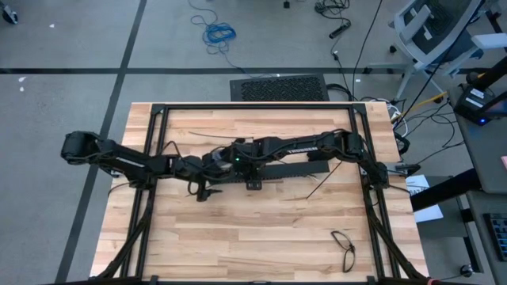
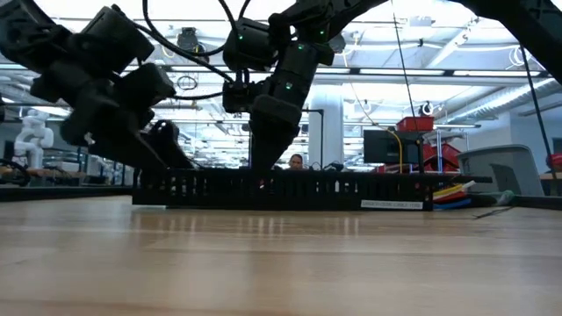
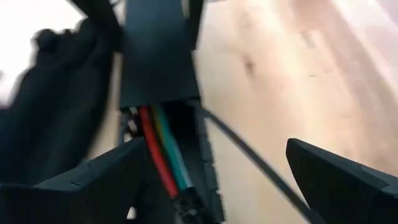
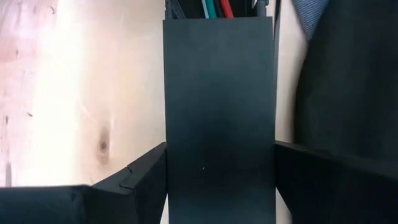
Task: Ziptie cables
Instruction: Close the cable duct
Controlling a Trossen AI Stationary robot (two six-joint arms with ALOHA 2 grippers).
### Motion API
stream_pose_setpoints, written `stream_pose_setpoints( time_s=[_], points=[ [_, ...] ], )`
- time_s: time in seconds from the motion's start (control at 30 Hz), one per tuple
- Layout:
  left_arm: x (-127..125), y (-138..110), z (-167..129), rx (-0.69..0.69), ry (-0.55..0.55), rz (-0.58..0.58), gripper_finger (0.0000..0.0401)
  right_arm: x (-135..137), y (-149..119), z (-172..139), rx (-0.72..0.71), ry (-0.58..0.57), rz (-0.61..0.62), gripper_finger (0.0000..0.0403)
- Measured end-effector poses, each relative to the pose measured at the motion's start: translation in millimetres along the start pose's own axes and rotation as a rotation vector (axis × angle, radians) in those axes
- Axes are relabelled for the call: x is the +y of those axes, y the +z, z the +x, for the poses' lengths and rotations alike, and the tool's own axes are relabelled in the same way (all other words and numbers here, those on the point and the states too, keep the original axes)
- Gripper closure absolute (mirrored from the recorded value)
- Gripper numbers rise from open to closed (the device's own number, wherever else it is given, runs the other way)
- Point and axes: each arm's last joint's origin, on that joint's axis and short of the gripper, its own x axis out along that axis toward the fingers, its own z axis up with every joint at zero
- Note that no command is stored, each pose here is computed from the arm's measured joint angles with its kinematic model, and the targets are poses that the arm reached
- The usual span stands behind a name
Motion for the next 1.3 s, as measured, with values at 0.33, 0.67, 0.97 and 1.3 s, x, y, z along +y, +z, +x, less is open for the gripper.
stream_pose_setpoints(
  time_s=[0.33,0.67,0.97,1.3],
  points=[
    [7.2,4.8,-0.7,-0.035,0.237,-0.006,0.0018,0.6,-0.4,0.5,0.002,0.003,0.003,0.0160],
    [5.7,-7.0,4.8,0.017,0.193,-0.088,0.0018,0.3,-0.5,0.6,0.003,0.001,0.003,0.0160],
    [6.6,-1.0,9.6,-0.046,0.194,-0.115,0.0018,0.2,-0.4,0.6,0.002,0.001,0.003,0.0160],
    [6.4,-1.1,9.7,-0.045,0.189,-0.116,0.0018,0.1,0.3,0.8,-0.005,-0.001,0.003,0.0160]
  ],
)
